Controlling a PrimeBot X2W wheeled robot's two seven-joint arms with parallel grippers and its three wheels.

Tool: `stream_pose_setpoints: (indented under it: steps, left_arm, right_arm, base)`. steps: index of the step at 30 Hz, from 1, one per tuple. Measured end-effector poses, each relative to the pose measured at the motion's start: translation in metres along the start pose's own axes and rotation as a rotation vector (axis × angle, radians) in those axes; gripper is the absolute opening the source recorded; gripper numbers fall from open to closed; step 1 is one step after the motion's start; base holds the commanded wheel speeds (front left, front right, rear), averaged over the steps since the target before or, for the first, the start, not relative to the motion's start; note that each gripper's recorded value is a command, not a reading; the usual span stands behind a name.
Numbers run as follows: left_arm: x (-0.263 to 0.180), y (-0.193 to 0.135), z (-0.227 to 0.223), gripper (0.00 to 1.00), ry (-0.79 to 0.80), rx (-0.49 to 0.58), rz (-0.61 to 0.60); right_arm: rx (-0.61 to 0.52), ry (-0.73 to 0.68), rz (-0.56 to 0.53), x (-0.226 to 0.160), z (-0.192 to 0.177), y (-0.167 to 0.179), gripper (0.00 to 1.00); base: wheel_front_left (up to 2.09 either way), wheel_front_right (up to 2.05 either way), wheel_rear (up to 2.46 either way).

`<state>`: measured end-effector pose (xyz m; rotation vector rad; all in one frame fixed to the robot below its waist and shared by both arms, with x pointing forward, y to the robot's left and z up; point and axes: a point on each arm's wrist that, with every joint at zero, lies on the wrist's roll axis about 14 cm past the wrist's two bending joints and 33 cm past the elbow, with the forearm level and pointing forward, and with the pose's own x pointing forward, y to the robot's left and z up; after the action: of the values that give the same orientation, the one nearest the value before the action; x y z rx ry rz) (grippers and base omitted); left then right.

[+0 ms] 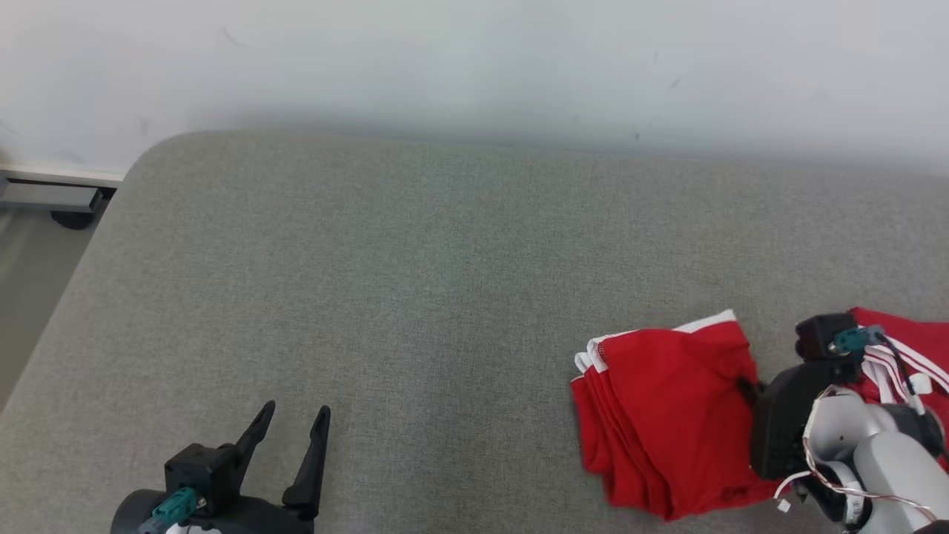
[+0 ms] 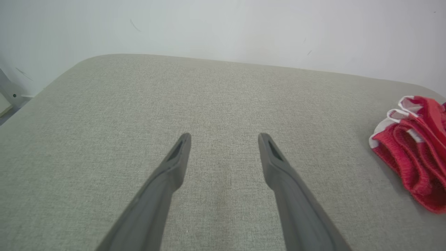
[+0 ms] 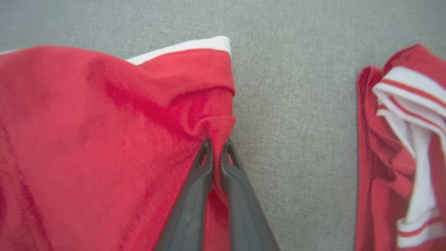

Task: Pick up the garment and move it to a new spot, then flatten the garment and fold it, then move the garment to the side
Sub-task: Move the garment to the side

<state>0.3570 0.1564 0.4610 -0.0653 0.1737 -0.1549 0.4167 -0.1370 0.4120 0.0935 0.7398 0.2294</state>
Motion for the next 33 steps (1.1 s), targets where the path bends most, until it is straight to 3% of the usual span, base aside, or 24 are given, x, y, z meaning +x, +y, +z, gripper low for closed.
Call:
stream_pose_setpoints:
  steps: [10, 19, 33]
  left_arm:
    - [-0.007, -0.001, 0.007, 1.0, -0.026, 0.004, 0.001]
    - [-0.012, -0.003, 0.003, 1.0, -0.022, 0.001, -0.01]
    - [-0.005, -0.007, 0.002, 1.0, -0.014, 0.007, -0.034]
  right_arm:
    - [-0.066, -0.137, -0.068, -0.035, 0.046, -0.021, 0.0]
    - [0.013, -0.143, -0.164, -0.06, 0.041, -0.059, 0.0]
    - [0.022, -0.16, -0.236, -0.08, 0.065, -0.09, 0.0]
  base:
    - [0.0, 0.0, 0.0]
    - [0.0, 0.0, 0.0]
    - [0.0, 0.0, 0.0]
